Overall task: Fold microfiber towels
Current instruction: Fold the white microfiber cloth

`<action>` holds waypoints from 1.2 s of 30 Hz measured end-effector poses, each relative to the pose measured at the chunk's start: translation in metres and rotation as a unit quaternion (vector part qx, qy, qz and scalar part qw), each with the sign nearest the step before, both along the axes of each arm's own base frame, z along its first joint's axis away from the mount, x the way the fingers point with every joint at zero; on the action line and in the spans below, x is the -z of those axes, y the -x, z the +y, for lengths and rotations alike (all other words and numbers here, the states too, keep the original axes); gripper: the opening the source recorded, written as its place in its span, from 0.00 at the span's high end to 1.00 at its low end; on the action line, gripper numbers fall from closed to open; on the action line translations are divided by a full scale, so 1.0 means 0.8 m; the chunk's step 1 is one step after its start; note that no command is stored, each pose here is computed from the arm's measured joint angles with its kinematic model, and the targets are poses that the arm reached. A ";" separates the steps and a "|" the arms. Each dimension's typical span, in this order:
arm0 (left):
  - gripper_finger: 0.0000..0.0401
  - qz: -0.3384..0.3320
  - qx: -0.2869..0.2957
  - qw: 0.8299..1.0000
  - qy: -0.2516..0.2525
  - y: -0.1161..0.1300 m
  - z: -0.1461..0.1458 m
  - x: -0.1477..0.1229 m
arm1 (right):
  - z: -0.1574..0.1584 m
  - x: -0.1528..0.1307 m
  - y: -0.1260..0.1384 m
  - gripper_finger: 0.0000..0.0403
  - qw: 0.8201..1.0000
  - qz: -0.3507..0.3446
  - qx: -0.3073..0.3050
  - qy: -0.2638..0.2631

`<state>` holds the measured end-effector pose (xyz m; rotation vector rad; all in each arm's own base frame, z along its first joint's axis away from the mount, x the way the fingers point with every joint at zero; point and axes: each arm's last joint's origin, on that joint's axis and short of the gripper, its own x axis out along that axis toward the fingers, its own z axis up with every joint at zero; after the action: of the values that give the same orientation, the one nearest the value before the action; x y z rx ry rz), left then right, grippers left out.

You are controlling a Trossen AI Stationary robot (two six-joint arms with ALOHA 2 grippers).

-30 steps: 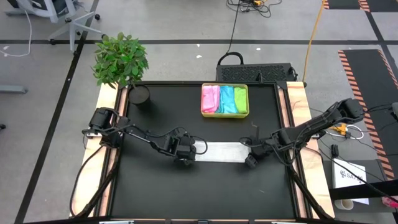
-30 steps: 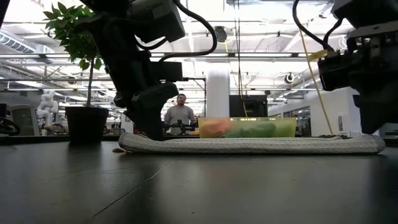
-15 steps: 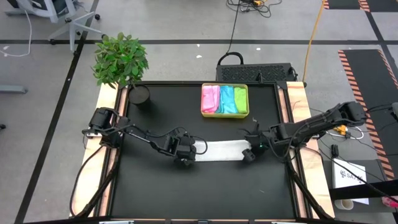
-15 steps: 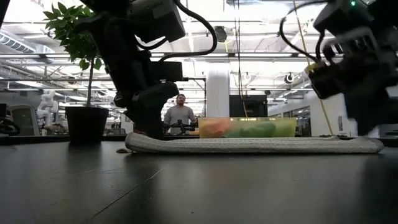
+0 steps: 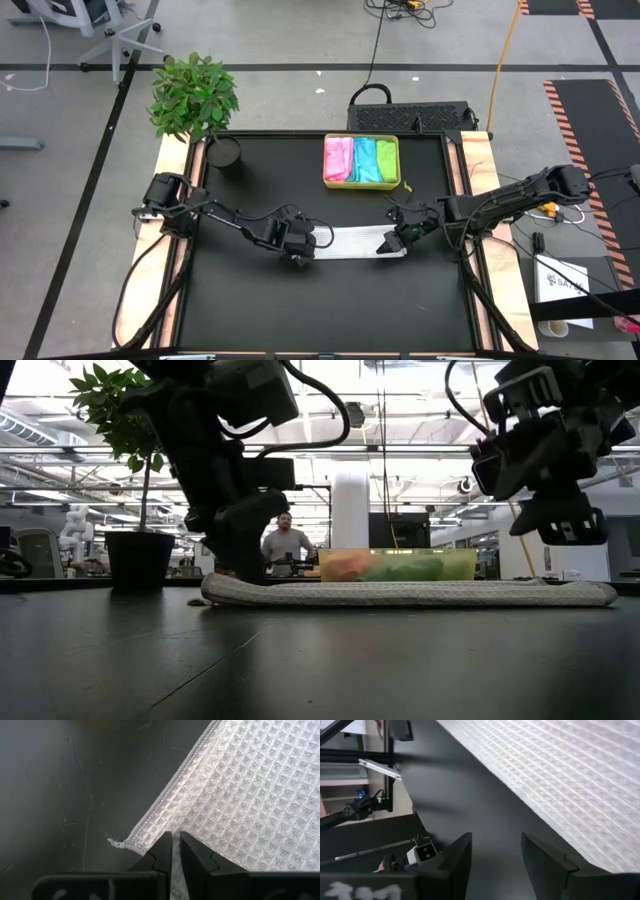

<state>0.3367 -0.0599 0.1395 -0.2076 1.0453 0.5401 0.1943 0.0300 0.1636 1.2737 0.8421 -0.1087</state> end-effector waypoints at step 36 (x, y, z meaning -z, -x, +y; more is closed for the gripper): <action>0.90 -0.017 0.008 1.000 0.001 -0.004 -0.001 -0.002 | 0.004 -0.063 -0.028 0.75 0.997 -0.063 -0.023 0.024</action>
<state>0.3402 -0.0607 0.1408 -0.2090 1.0134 0.5202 0.2165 0.0330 0.2139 1.2028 0.7564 -0.0111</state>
